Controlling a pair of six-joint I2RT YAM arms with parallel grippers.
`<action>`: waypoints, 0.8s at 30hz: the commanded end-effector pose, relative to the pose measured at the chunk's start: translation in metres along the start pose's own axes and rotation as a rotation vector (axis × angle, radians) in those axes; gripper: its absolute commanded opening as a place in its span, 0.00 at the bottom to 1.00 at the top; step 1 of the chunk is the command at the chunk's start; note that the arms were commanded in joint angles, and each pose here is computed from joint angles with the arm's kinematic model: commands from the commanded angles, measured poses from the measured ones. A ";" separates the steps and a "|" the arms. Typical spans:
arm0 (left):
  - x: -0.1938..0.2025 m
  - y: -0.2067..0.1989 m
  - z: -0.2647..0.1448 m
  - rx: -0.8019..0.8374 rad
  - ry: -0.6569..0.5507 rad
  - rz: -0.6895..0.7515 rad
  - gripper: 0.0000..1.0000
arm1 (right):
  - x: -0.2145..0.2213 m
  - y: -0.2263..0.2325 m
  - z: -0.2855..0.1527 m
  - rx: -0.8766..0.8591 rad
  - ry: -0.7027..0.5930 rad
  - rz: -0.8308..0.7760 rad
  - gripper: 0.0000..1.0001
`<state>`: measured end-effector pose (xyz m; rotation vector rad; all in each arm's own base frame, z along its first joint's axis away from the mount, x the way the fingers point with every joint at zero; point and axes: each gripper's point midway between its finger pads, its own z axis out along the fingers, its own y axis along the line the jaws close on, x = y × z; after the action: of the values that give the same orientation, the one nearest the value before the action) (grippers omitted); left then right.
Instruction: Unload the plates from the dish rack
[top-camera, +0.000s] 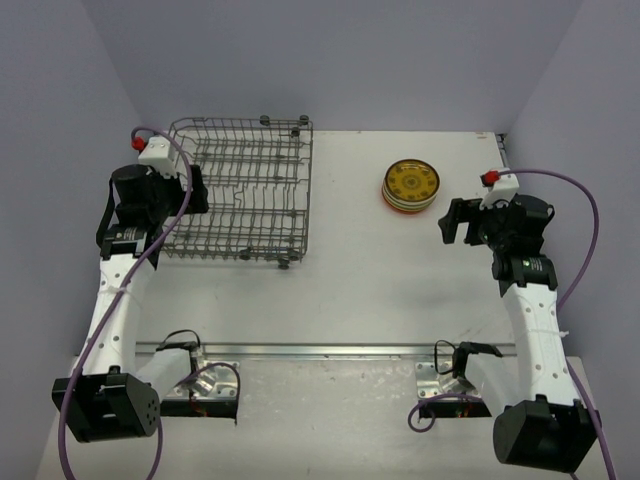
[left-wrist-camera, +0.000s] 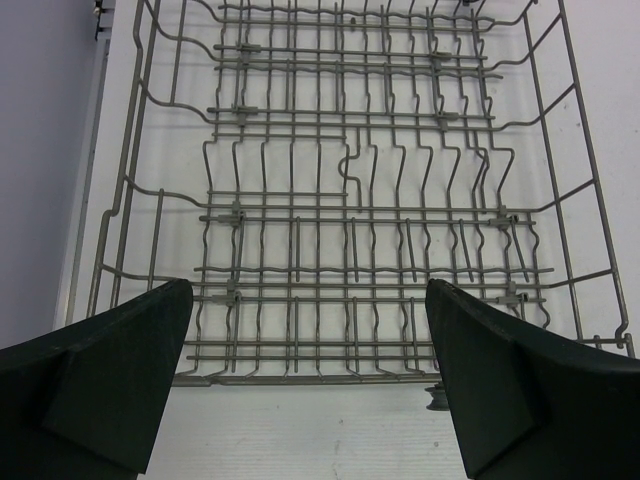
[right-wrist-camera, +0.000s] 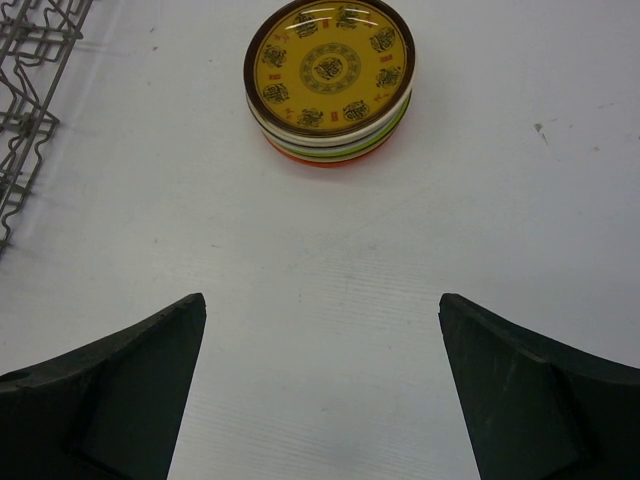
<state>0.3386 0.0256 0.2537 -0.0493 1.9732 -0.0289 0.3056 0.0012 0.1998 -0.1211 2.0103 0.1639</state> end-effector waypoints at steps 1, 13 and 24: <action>-0.028 -0.002 -0.006 0.010 -0.099 0.013 1.00 | -0.022 -0.004 -0.003 0.020 -0.077 -0.034 0.99; -0.030 -0.006 -0.014 0.025 -0.139 0.023 1.00 | -0.021 -0.004 -0.005 0.025 -0.083 -0.040 0.99; -0.031 -0.003 -0.014 0.005 -0.143 -0.005 1.00 | -0.022 -0.003 -0.005 0.021 -0.084 -0.038 0.99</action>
<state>0.3347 0.0232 0.2704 -0.0384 1.9014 -0.0323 0.3045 0.0010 0.2038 -0.1221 1.9965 0.1581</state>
